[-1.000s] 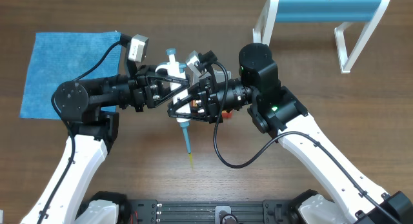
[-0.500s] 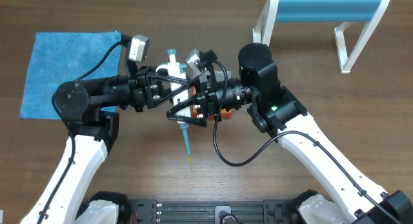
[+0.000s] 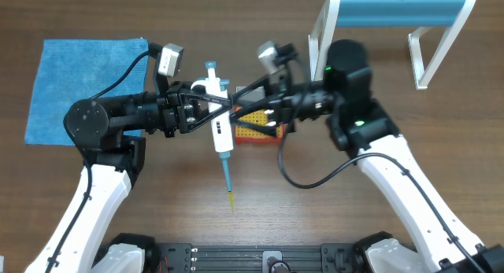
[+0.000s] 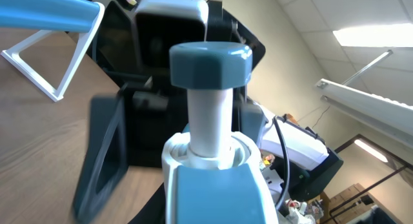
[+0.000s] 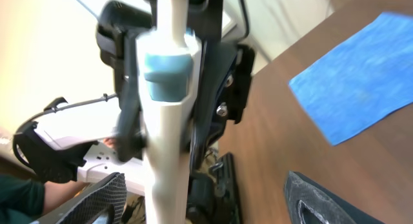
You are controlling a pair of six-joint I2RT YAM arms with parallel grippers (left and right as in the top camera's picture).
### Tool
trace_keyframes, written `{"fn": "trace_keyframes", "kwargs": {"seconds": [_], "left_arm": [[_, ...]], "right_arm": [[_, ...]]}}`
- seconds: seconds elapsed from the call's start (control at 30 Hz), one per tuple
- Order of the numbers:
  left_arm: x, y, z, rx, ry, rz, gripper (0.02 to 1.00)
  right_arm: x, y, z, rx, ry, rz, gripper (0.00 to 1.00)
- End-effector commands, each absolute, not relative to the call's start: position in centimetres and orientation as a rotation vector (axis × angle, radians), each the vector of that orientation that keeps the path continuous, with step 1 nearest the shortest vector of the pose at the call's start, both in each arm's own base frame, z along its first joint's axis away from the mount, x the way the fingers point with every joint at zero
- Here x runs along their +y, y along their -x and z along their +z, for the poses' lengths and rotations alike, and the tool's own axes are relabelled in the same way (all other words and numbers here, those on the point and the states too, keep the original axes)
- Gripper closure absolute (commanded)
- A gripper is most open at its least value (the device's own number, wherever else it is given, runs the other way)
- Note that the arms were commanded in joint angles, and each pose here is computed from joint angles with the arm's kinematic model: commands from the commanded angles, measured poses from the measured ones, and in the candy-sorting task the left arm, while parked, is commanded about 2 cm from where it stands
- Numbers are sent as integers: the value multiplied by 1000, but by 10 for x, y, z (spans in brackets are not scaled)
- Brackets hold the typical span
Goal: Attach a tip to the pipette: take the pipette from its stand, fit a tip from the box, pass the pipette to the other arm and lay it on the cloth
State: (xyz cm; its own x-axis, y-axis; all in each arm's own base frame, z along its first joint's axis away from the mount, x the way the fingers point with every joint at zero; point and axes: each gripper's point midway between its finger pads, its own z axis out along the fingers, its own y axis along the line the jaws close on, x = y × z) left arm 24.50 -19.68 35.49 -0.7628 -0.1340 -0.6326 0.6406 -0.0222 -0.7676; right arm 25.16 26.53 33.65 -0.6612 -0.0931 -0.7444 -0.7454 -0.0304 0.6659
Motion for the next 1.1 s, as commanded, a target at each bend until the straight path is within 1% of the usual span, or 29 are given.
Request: {"fn": "trace_keyframes", "kwargs": {"seconds": [0.03,0.23,0.43,0.5,0.57,0.63,0.67,0.73,0.83,0.87,0.9,1.0,1.1], "left_arm": [[-191,-239,360,1741,-559,-1849,991],[-177,-240,362,1776,-573,-1826,993],[-152,-254,363,1756,-534,-1726,993],[-136,-262,361,1763,-489,-1687,993],[-125,-269,359,1755,-459,-1649,991],[-114,-281,360,1727,-400,-1609,993],[-108,-291,362,1695,-350,-1576,991],[-98,-315,365,1622,-250,-1484,991],[-82,-341,357,1613,-70,-1407,991],[-75,-352,349,1627,23,-1381,991],[-72,-357,343,1637,67,-1363,993],[-63,-374,315,1708,209,-1263,991],[-55,-380,282,1810,317,-1181,991]], "right_arm": [[223,-251,359,1668,912,1707,198],[170,-272,368,1646,818,1595,198],[127,-296,372,1617,734,1432,196],[107,-321,366,1661,569,1329,196],[92,-344,352,1719,421,1227,196],[74,-368,326,1828,222,1082,198],[62,-379,305,1914,92,982,198],[55,-384,272,2041,1,813,196],[66,-384,262,2086,18,733,194],[69,-384,260,2097,16,695,194],[70,-384,259,2101,13,672,163],[69,-383,258,2111,2,557,139],[62,-377,253,2143,6,404,102]]}}
